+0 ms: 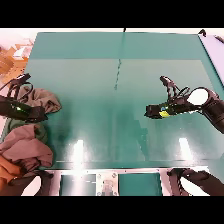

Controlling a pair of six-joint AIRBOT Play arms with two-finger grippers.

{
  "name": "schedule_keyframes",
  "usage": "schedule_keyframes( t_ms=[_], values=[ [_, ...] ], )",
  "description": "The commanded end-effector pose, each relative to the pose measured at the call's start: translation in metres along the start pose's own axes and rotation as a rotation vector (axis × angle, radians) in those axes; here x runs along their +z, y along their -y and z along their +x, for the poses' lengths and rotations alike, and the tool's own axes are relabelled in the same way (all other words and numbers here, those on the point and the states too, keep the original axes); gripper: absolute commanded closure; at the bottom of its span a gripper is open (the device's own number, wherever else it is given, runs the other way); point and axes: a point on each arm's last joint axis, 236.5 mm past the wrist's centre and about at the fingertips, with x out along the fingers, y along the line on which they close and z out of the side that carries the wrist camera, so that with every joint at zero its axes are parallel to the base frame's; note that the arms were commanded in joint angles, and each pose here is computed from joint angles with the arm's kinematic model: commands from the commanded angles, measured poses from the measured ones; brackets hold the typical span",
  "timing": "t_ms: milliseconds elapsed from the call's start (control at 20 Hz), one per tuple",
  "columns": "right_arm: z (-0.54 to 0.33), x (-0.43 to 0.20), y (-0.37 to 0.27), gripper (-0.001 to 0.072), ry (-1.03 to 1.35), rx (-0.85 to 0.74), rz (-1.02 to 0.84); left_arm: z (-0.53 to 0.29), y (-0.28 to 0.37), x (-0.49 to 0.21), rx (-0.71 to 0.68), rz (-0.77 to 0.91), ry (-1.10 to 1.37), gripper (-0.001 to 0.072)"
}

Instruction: Fold the shirts.

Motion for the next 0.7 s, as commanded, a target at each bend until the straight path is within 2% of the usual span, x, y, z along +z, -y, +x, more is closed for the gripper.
schedule_keyframes(
  t_ms=[0,650],
  values=[
    [0.0006,-0.0004,0.0000,0.0698,-0.001,0.000,0.001,0.0000,-0.0003,0.0000,0.001,-0.001,0.001,0.0681],
    [0.0019,-0.0013,0.0008,0.0698,-0.006,-0.001,0.003,-0.0005,-0.0001,0.0005,0.001,0.000,0.003,0.0681]
  ],
)
